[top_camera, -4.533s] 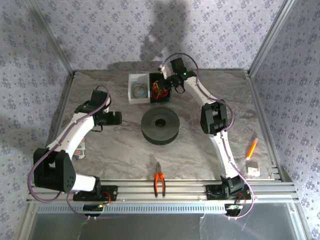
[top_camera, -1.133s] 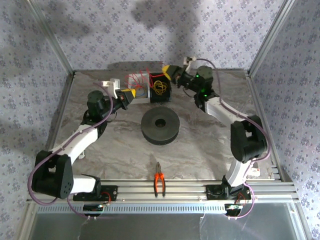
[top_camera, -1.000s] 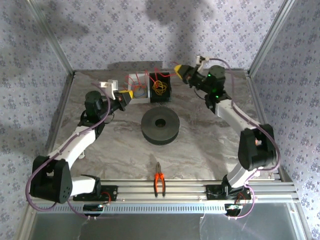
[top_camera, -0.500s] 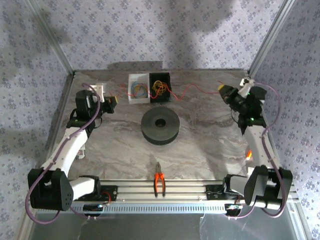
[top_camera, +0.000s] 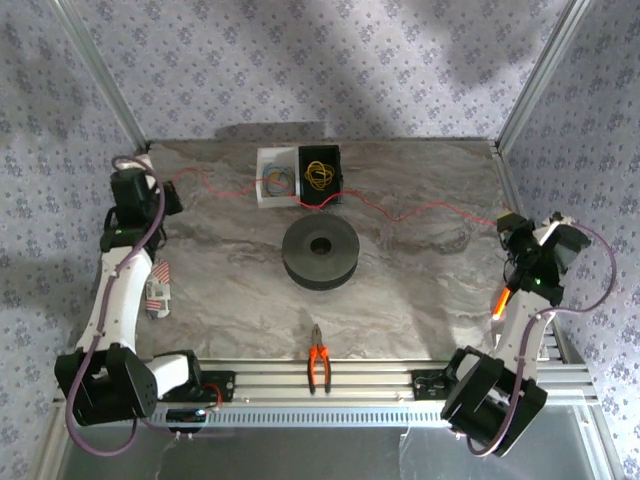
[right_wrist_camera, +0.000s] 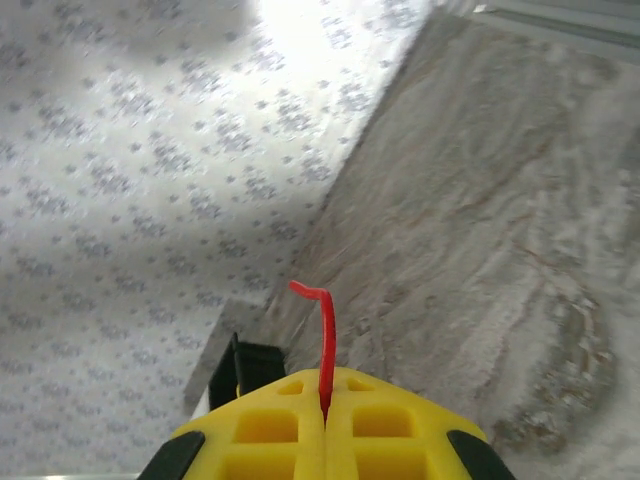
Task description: Wrap the cables
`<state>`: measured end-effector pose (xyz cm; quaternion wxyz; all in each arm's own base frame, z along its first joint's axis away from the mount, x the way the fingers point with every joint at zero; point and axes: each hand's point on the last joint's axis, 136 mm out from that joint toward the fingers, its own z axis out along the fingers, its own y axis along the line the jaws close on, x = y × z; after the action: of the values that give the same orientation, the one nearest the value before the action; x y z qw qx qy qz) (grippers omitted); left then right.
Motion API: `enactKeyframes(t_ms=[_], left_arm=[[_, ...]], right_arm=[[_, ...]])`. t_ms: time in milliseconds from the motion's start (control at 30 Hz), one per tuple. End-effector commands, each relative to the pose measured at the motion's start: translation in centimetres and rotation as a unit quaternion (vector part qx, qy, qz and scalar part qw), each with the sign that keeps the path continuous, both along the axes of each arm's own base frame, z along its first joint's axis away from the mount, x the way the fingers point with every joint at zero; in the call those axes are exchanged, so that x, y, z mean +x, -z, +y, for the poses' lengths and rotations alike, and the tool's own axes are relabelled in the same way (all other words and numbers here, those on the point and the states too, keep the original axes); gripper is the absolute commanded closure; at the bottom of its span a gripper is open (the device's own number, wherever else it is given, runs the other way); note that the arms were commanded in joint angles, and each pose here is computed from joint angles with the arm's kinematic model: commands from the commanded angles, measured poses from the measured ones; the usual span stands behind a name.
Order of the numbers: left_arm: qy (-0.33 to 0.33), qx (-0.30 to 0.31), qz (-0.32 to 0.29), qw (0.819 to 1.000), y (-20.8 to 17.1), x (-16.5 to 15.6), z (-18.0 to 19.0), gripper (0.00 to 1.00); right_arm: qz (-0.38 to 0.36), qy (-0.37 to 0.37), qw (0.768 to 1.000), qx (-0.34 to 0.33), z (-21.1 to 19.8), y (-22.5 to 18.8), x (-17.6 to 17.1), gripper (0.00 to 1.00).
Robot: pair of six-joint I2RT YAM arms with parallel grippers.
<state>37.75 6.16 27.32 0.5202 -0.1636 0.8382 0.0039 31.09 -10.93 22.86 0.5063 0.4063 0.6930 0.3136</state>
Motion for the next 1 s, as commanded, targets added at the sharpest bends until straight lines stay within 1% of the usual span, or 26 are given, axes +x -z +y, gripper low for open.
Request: enactKeyframes(t_ms=[0, 133, 300, 467, 567, 700, 833, 967], left_arm=[[-0.116, 0.012, -0.025, 0.993, -3.3, -2.1, 5.8, 1.00], [-0.150, 0.010, -0.027, 0.988, -4.4, -3.2, 8.6, 1.00], [-0.188, 0.005, -0.030, 0.982, -5.3, -4.1, 11.5, 1.00], [-0.217, 0.006, -0.040, 0.975, -7.6, -5.0, 13.7, 1.00], [-0.238, -0.004, -0.058, 0.969, -9.3, -5.9, 15.5, 1.00], [-0.249, -0.008, -0.069, 0.966, -10.9, -6.6, 16.7, 1.00], [-0.259, -0.020, -0.081, 0.962, -11.6, -7.5, 17.8, 1.00], [-0.235, -0.037, -0.087, 0.967, -11.3, -7.1, 17.1, 1.00]], right_arm=[[0.009, 0.075, 0.997, 0.017, -3.1, 1.2, -1.7, 1.00], [0.022, 0.113, 0.993, 0.023, -4.9, 2.5, -3.0, 1.00], [0.036, 0.143, 0.989, 0.034, -6.4, 3.7, -3.8, 1.00], [0.043, 0.175, 0.982, 0.059, -8.3, 4.9, -5.2, 1.00], [0.046, 0.193, 0.977, 0.078, -9.2, 5.9, -5.9, 1.00], [0.046, 0.207, 0.973, 0.093, -9.7, 6.4, -6.5, 1.00], [0.041, 0.216, 0.970, 0.103, -10.0, 6.5, -6.8, 1.00], [0.033, 0.191, 0.976, 0.097, -9.1, 6.0, -6.1, 1.00]])
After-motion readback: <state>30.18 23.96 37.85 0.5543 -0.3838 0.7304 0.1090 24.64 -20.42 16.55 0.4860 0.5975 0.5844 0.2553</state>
